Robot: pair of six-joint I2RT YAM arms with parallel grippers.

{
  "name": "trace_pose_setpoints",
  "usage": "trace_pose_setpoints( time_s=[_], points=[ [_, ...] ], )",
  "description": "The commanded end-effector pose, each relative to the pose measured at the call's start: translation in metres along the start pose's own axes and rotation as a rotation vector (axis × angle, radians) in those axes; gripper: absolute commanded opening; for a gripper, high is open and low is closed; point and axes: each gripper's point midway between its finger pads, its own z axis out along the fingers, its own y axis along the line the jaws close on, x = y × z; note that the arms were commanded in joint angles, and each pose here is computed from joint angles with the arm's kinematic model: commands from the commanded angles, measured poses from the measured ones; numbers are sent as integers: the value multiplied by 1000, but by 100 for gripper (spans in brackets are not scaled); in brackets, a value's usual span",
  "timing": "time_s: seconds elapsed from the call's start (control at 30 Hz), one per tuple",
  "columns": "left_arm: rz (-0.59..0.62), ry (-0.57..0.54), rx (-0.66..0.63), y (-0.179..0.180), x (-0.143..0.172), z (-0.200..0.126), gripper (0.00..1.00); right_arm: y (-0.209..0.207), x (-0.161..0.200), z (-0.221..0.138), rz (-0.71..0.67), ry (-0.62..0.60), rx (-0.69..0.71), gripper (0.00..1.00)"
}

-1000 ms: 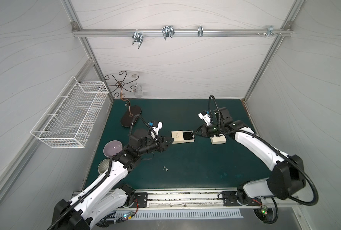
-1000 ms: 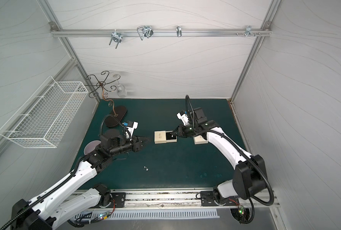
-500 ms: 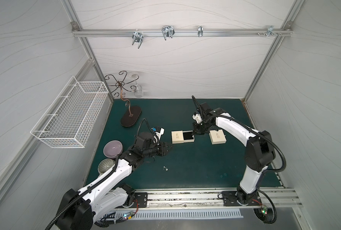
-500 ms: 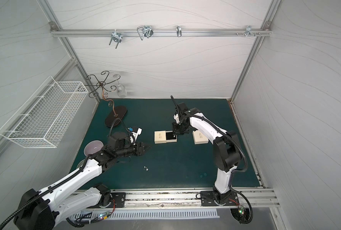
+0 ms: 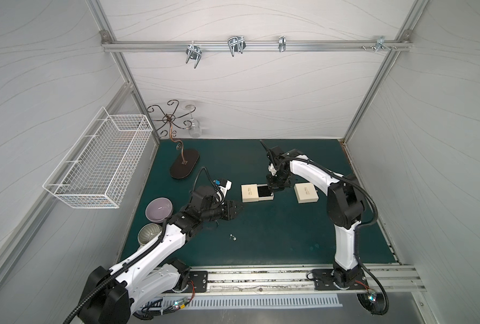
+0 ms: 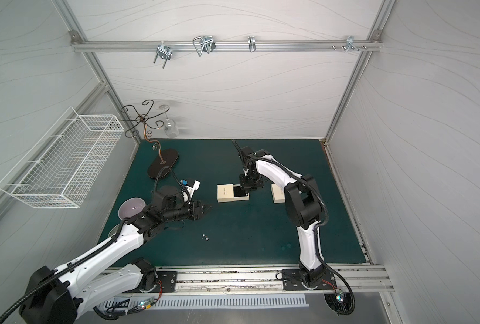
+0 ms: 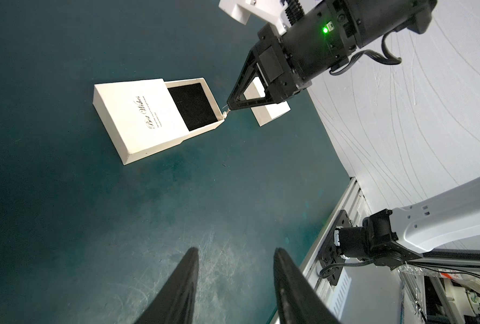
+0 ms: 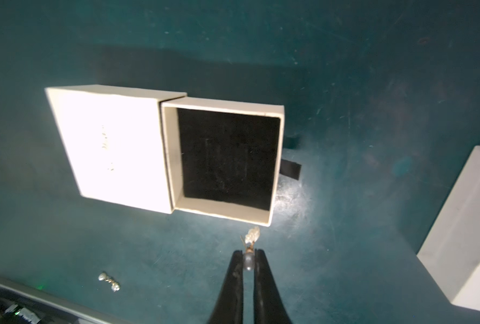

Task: Place the earrings into the drawer-style jewelry box
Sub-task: Insert the earring into the inner lining.

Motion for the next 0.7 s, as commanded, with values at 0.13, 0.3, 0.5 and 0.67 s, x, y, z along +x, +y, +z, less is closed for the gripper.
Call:
trace_pose_setpoints(
  time_s=[0.13, 0.3, 0.5, 0.67],
  points=[
    [56, -60, 18, -10, -14, -7, 47, -8, 4, 9, 4, 57, 68, 8],
    [56, -61, 11, -9, -13, -7, 47, -8, 1, 13, 1, 64, 77, 7],
    [60, -68, 6, -8, -14, -8, 47, -8, -3, 19, -3, 76, 87, 7],
    [59, -67, 1, -7, -14, -8, 47, -7, -3, 25, -10, 94, 95, 6]
  ],
)
